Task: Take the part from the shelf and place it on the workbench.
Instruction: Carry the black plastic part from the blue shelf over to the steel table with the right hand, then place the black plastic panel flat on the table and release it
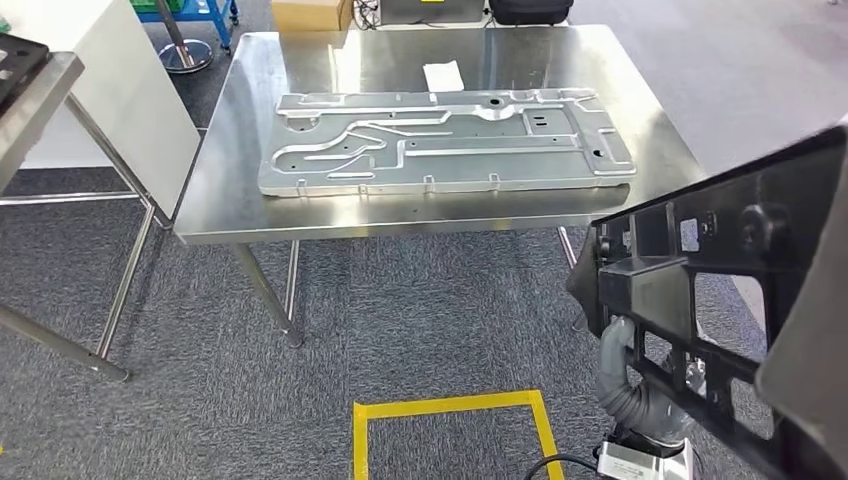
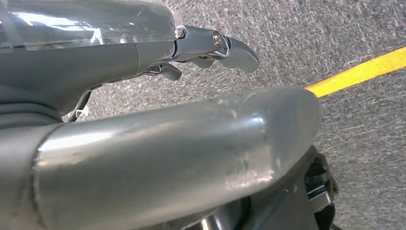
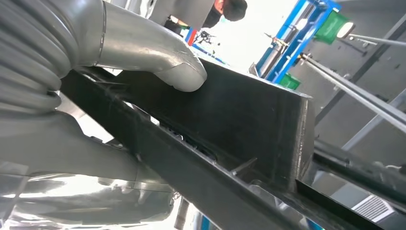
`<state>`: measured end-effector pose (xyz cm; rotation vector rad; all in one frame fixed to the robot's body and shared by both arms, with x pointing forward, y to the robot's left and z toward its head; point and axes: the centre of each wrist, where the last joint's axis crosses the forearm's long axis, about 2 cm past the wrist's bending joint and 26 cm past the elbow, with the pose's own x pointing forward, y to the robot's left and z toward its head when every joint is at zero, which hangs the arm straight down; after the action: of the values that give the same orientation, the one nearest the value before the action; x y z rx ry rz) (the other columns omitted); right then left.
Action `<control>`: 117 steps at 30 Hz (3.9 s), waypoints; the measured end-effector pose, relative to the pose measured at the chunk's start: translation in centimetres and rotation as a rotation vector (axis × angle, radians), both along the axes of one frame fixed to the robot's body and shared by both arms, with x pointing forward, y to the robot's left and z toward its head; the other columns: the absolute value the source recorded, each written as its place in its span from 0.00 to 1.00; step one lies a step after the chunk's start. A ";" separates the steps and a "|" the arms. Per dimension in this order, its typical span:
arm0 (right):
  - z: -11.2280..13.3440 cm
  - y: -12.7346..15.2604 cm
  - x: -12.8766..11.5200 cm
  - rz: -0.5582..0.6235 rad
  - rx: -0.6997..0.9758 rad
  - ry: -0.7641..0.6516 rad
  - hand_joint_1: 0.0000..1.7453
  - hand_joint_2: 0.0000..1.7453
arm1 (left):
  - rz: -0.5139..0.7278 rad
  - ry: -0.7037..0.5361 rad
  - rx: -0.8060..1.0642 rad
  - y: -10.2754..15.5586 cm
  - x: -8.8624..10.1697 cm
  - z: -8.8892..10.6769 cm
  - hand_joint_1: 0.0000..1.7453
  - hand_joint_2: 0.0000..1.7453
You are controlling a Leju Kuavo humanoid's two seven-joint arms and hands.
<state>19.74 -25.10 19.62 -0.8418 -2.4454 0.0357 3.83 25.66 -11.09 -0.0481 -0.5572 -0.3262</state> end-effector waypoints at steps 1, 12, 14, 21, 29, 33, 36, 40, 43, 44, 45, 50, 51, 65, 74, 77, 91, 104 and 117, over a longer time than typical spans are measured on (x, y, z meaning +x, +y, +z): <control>0.0 0.0 0.0 0.000 0.000 0.001 1.00 1.00 | -0.003 0.002 0.001 0.0 -0.1 0.0 0.00 0.00; 0.0 0.0 0.2 -0.005 0.007 0.005 1.00 1.00 | -0.008 0.000 0.009 0.3 0.3 0.0 0.00 0.00; 0.0 0.1 0.2 -0.006 0.008 0.004 1.00 1.00 | -0.008 0.000 0.011 0.3 0.2 0.0 0.00 0.00; -0.2 -0.2 0.1 -0.020 -0.005 0.004 1.00 1.00 | -0.003 0.021 0.023 0.5 -0.9 -0.1 0.00 0.00; 0.2 -0.7 0.1 -0.040 -0.002 0.002 1.00 1.00 | 0.002 0.000 0.030 0.5 0.1 0.0 0.00 0.00; 0.3 -1.7 0.5 -0.063 0.003 0.026 1.00 1.00 | 0.009 0.002 0.025 0.3 0.0 0.0 0.00 0.00; 0.3 -2.2 1.0 -0.078 -0.057 0.063 1.00 1.00 | 0.012 0.002 0.025 0.1 0.0 0.0 0.00 0.00; 1.0 -2.2 3.7 -0.122 -0.186 0.125 1.00 1.00 | -0.009 -0.006 0.044 0.1 0.4 0.0 0.00 0.00; 1.5 -1.3 6.5 -0.163 -0.300 0.169 1.00 1.00 | -0.022 -0.013 0.050 0.1 0.8 0.1 0.00 0.00; 1.5 -0.9 7.2 -0.170 -0.331 0.181 1.00 1.00 | -0.026 -0.016 0.051 0.1 0.9 0.1 0.00 0.00; 1.5 -0.4 7.9 -0.175 -0.359 0.191 1.00 1.00 | -0.029 -0.018 0.051 0.1 1.1 0.1 0.00 0.00; 1.9 1.2 11.7 -0.307 -0.572 0.261 1.00 1.00 | -0.062 -0.015 0.053 0.1 1.3 0.1 0.00 0.00; 1.9 1.5 12.7 -0.351 -0.619 0.271 1.00 1.00 | -0.072 -0.013 0.053 0.0 1.4 0.2 0.00 0.00; 2.6 0.9 20.9 -0.590 -0.944 0.343 1.00 1.00 | -0.131 -0.014 0.050 -0.7 2.7 0.4 0.00 0.00; 1.4 0.0 22.8 -0.543 -1.074 0.405 1.00 1.00 | -0.159 -0.015 0.037 -1.1 3.1 0.5 0.00 0.00; 1.1 -0.1 23.1 -0.533 -1.092 0.419 1.00 1.00 | -0.165 -0.016 0.037 -1.2 3.3 0.5 0.00 0.00; 0.0 2.5 23.8 -0.341 -1.202 0.426 1.00 1.00 | -0.187 -0.027 0.021 -1.6 3.8 0.7 0.00 0.00; -0.8 7.6 23.3 -0.195 -1.229 0.431 1.00 1.00 | -0.188 -0.035 0.035 -2.4 4.4 0.9 0.00 0.00; -1.8 8.3 22.8 -0.183 -1.226 0.416 1.00 1.00 | -0.182 -0.031 0.055 -2.4 4.5 0.9 0.00 0.00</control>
<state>42.54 -16.83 17.83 -1.3284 -1.7587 1.5691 8.31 23.27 -10.21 -0.0409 -0.5761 -0.5197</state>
